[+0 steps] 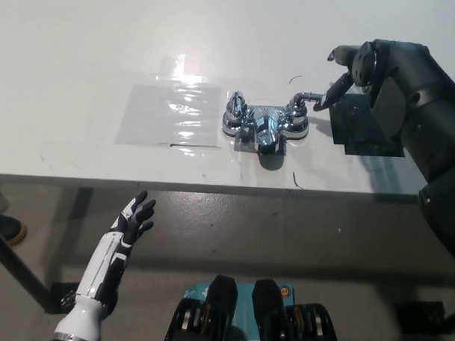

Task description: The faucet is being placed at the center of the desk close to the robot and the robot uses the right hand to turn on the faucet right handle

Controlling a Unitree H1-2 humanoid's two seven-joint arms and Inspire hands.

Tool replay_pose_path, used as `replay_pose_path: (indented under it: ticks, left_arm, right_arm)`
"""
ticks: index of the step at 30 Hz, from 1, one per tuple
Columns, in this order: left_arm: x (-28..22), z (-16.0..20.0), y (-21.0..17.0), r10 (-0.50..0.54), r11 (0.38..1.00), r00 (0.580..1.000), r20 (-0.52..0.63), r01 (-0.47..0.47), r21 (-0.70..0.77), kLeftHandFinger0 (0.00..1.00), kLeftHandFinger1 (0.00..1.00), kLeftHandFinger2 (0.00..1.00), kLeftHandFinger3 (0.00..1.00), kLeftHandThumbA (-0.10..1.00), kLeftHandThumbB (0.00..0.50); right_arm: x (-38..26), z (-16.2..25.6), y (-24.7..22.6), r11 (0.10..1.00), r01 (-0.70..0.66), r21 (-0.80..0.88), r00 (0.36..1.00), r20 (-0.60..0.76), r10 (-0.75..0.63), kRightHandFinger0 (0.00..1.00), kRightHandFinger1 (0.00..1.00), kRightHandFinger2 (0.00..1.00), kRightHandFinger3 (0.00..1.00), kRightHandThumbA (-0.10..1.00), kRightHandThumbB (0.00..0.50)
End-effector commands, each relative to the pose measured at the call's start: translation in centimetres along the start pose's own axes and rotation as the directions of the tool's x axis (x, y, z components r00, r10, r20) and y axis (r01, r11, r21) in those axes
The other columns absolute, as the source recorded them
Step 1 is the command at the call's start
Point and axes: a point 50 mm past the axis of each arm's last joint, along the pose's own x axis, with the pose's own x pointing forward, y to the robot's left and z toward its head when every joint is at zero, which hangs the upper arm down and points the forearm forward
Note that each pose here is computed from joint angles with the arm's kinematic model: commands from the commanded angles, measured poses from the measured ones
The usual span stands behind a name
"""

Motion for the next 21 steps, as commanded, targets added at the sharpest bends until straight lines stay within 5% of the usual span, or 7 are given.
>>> replay_pose_path:
  ticks: [1, 8, 10, 13, 17, 21]
  left_arm:
    - [0.5, 1.0, 0.1, -0.011, 1.000, 0.999, 0.035, 0.011, 0.011, 1.00, 1.00, 1.00, 1.00, 0.97, 0.133]
    - [0.4, 1.0, 0.0, -0.014, 1.000, 0.999, 0.037, 0.014, 0.003, 1.00, 1.00, 1.00, 1.00, 0.96, 0.120]
    - [0.5, 1.0, 0.0, -0.015, 1.000, 0.999, 0.037, 0.015, 0.005, 1.00, 1.00, 1.00, 1.00, 0.96, 0.130]
    - [0.6, 1.0, 0.0, -0.015, 1.000, 0.999, 0.040, 0.015, 0.005, 1.00, 1.00, 1.00, 1.00, 0.96, 0.133]
    - [0.9, 1.1, 0.2, -0.018, 1.000, 0.999, 0.045, 0.017, 0.020, 1.00, 1.00, 1.00, 1.00, 0.98, 0.136]
    - [0.9, 1.1, 0.3, -0.015, 1.000, 0.999, 0.045, 0.014, 0.016, 1.00, 1.00, 1.00, 1.00, 0.98, 0.138]
  right_arm:
    - [-1.7, 0.4, -5.1, 0.988, 0.154, -0.007, 0.988, -0.021, -0.154, 1.00, 1.00, 1.00, 1.00, 0.61, 0.500]
    - [-2.4, 0.7, -6.4, 0.992, 0.121, -0.023, 0.992, 0.037, -0.120, 1.00, 1.00, 1.00, 1.00, 0.69, 0.500]
    - [-2.7, 0.8, -6.9, 0.998, 0.036, 0.054, 0.996, 0.082, -0.041, 1.00, 1.00, 1.00, 1.00, 0.67, 0.500]
    - [-3.6, 1.4, -8.0, 0.996, -0.080, 0.050, 0.979, 0.193, 0.069, 1.00, 1.00, 1.00, 1.00, 0.77, 0.500]
    - [-6.2, 1.7, -10.3, 0.940, -0.315, 0.129, 0.872, 0.429, 0.234, 1.00, 1.00, 1.00, 1.00, 0.75, 0.500]
    - [-9.7, 1.0, -13.0, 0.891, -0.396, 0.223, 0.767, 0.614, 0.187, 1.00, 1.00, 1.00, 1.00, 0.68, 0.500]
